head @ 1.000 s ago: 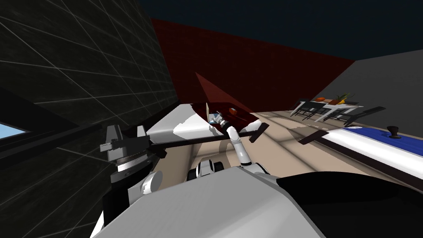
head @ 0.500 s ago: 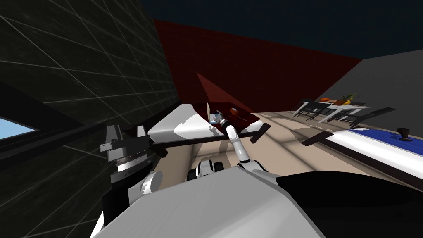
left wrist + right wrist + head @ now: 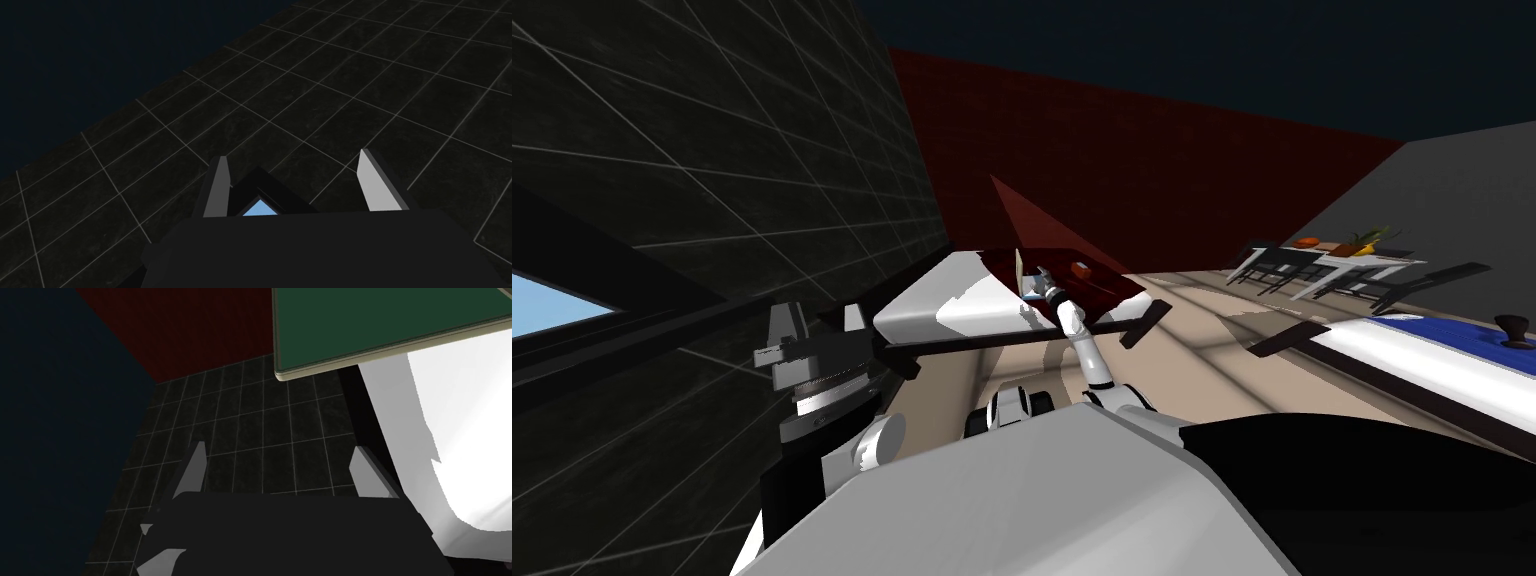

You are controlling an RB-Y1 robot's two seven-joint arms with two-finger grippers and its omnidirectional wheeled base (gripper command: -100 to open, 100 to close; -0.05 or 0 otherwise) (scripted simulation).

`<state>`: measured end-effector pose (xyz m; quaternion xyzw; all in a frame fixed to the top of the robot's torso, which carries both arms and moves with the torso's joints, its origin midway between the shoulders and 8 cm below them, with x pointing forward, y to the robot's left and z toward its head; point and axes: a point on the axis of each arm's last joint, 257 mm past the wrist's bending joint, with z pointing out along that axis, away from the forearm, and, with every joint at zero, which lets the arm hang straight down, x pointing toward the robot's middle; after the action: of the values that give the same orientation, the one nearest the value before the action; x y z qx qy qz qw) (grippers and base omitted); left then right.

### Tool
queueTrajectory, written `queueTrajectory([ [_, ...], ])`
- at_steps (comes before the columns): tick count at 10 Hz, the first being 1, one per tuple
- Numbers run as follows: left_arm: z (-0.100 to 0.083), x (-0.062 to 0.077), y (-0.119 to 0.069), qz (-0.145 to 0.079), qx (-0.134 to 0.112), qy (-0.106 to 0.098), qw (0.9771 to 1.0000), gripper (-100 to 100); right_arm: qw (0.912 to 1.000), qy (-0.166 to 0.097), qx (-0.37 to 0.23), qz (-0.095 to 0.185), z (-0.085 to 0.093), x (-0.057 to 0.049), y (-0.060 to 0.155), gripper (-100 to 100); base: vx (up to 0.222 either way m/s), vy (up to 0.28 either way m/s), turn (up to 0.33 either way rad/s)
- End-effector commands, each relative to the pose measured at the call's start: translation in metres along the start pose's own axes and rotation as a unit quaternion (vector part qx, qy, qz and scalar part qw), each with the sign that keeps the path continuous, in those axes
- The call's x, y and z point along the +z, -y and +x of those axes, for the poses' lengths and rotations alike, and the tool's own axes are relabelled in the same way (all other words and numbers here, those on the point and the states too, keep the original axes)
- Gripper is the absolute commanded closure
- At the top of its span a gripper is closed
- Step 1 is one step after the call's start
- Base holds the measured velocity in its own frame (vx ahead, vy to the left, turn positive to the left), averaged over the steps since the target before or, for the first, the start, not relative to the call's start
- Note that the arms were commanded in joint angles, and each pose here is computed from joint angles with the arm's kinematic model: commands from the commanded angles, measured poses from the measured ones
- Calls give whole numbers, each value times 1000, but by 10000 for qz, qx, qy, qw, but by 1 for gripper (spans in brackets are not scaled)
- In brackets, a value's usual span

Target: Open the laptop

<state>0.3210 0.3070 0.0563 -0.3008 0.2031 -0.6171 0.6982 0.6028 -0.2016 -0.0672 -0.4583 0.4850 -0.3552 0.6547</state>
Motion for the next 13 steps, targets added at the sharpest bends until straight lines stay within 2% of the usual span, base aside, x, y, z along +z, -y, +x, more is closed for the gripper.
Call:
queueTrajectory([
  [1, 0, 0, 0, 0, 0, 0, 10000, 0, 9988, -208, -436, -20, 12, 6, 1, -100, 10, 14, 45],
  [2, 0, 0, 0, 0, 0, 0, 10000, 0, 9984, -237, -510, -30, 14, 6, 0, -100, 5, 8, -11],
  [3, 0, 0, 0, 0, 0, 0, 10000, 0, 9971, -349, -683, -29, 21, 11, 3, -100, 9, 16, 76],
  [5, 0, 0, 0, 0, 0, 0, 10000, 0, 9950, -433, -901, -63, 26, 11, 2, -100, 9, 12, 28],
  [6, 0, 0, 0, 0, 0, 0, 10000, 0, 9930, -542, -1049, -71, 33, 15, 3, -100, 9, 14, 95],
  [8, 0, 0, 0, 0, 0, 0, 10000, 0, 9900, -623, -1261, -106, 37, 15, 2, -100, 7, 11, 18],
  [9, 0, 0, 0, 0, 0, 0, 10000, 0, 9875, -728, -1389, -123, 44, 19, 3, -100, 11, 19, 96],
  [13, 0, 0, 0, 0, 0, 0, 10000, 0, 9773, -969, -1872, -214, 59, 20, 4, -100, 9, 16, 50],
])
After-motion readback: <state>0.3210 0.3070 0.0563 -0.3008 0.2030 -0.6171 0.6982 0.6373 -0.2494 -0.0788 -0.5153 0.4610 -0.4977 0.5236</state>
